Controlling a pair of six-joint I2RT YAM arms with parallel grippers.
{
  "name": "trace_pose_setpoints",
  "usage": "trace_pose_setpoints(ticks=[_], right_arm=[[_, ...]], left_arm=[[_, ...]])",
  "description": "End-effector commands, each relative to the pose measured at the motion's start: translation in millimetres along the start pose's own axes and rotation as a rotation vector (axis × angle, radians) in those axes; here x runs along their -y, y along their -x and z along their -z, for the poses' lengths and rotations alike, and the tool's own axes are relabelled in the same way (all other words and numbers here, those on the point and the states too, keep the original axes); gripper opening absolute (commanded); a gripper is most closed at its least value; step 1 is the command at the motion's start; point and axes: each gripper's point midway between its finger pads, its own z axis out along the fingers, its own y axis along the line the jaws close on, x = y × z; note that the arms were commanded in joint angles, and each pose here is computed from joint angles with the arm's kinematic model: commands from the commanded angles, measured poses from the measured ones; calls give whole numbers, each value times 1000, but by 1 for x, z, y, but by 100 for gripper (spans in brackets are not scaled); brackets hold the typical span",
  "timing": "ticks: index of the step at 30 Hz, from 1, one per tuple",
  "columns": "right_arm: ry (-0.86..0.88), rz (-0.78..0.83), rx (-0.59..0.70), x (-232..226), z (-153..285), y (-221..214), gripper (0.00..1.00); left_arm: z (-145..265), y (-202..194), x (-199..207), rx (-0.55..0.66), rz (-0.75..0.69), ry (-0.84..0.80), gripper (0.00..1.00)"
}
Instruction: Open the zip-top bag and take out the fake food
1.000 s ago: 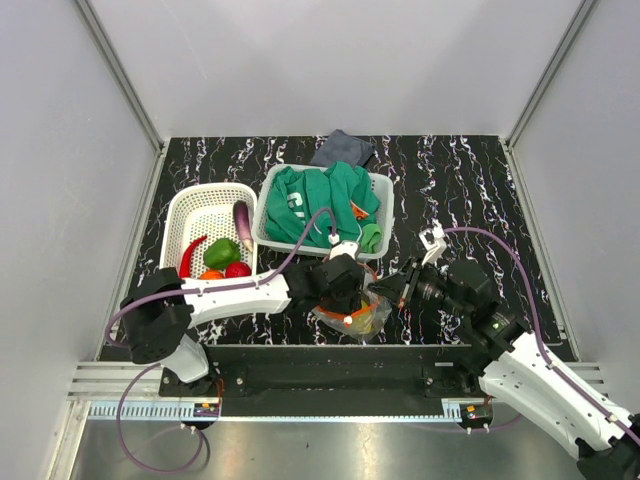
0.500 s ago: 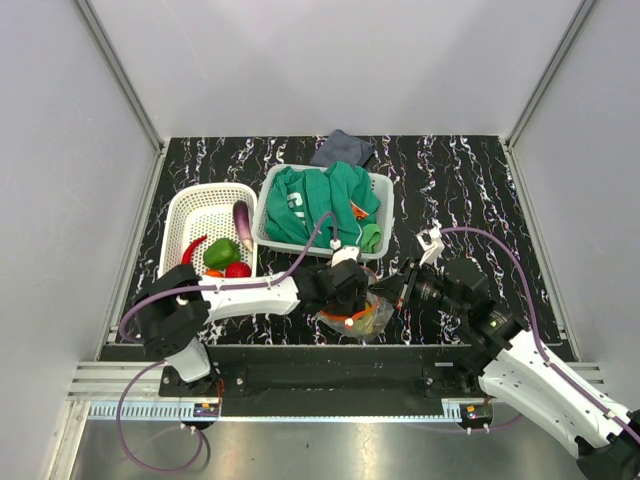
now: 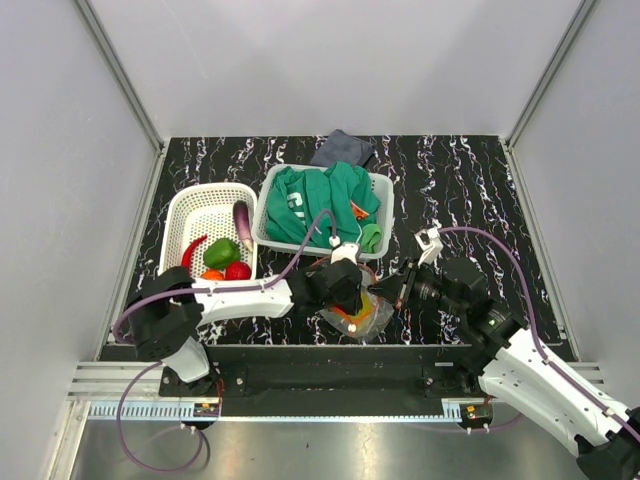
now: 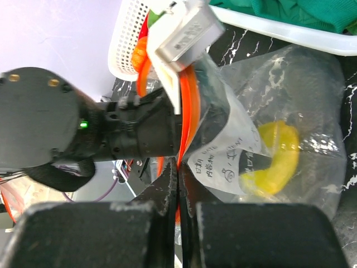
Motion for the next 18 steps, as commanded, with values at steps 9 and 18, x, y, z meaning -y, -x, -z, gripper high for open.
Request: trace_pose_setpoints(ticks=[9,18], right_arm=[[-6,76,49,-10,0,19,0],[-45,131,74,-12,2,35,0]], left_arm=[[68,48,7,195,-158,-7,3],[115,73,24,291,-310,-122,0]])
